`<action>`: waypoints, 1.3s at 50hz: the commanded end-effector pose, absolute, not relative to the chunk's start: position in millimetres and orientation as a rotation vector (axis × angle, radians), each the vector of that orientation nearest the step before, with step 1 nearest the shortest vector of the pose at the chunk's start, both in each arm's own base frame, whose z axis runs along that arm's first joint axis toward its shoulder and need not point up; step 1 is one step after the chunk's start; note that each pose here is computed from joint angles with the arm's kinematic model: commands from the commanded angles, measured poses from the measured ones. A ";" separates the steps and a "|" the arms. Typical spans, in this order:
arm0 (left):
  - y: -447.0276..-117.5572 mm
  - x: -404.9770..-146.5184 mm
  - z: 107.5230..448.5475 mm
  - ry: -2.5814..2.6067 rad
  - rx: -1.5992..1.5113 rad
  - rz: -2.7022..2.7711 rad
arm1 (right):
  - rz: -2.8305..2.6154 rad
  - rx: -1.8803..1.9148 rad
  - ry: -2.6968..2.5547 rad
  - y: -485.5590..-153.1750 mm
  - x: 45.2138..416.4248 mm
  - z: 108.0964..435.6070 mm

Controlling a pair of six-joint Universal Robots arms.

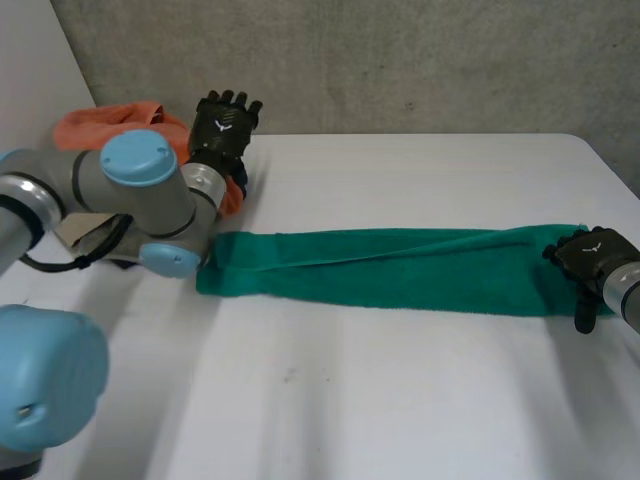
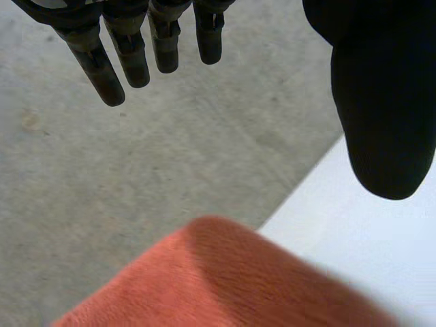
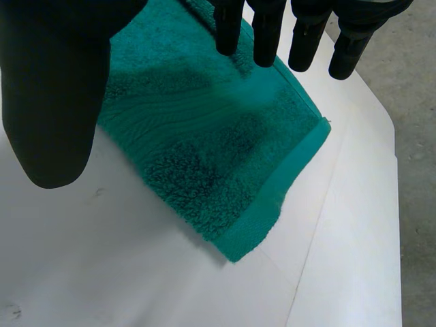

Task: Fold the laundry.

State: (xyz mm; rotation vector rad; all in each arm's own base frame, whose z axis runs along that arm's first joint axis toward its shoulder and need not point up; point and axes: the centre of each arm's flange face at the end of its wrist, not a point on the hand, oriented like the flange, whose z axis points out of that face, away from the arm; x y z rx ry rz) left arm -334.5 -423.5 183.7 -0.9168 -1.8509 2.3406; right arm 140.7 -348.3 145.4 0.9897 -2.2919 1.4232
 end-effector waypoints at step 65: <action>-316.5 -282.6 131.7 -2.488 -1.127 1.605 | 1.416 0.942 -2.456 -364.1 152.6 141.1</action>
